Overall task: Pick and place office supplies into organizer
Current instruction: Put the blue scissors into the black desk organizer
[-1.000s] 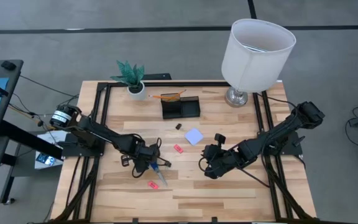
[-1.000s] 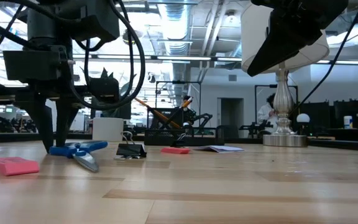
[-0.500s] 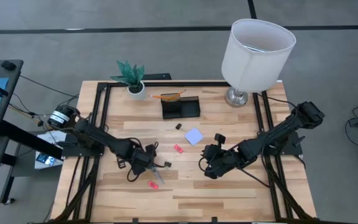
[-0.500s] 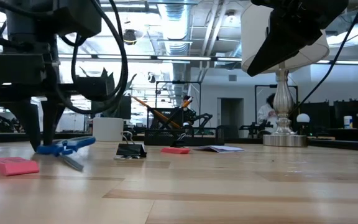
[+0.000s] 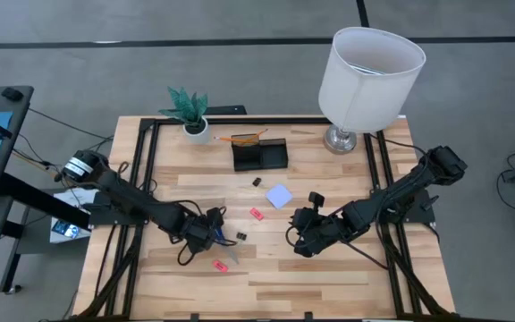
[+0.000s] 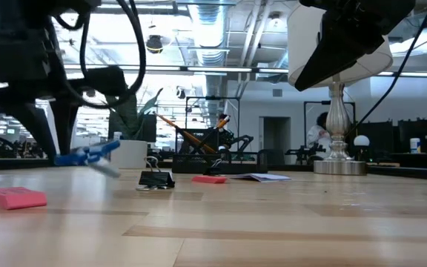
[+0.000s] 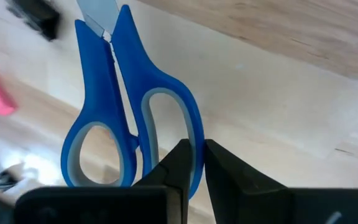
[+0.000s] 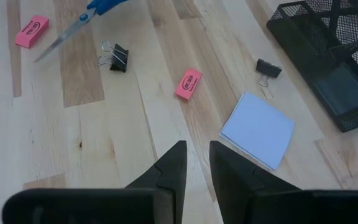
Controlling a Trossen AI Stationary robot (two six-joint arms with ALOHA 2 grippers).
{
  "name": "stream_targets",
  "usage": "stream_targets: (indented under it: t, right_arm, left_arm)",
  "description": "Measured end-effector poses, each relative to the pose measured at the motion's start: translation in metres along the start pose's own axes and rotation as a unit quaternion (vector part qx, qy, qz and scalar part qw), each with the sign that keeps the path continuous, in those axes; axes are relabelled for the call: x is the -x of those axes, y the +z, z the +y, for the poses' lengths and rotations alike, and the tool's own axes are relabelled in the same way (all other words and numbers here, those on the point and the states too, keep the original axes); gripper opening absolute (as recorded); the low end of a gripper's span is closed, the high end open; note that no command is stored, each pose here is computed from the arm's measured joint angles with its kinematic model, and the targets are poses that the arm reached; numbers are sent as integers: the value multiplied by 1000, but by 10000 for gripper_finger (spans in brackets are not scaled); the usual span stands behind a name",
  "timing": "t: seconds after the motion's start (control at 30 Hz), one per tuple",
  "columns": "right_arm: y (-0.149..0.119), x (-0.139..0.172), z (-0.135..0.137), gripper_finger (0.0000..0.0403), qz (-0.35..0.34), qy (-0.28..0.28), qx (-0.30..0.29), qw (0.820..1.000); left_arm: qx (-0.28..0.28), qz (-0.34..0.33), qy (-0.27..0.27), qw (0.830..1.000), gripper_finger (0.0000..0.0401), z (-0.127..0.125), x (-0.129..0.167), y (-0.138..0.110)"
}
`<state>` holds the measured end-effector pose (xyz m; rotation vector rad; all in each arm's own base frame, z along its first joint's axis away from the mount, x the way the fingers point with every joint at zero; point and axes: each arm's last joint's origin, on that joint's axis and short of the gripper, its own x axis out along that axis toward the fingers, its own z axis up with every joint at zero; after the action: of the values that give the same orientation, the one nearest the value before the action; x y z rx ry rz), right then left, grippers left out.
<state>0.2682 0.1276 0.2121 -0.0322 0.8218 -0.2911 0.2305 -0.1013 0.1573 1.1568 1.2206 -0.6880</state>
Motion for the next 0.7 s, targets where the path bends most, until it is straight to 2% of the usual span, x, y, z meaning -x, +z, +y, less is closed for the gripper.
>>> stream_targets:
  t: [0.2,0.37,0.7]
  right_arm:
    - [0,0,0,66,0,0,0,1000]
    - [0,0,0,66,0,0,0,1000]
    - [0,0,0,66,1,-1,1,1000]
  left_arm:
    - [-12,7,36,999,29,-5,10,4]
    - [-26,42,85,995,29,-5,14,5]
    - [-46,138,189,971,29,8,16,-1]
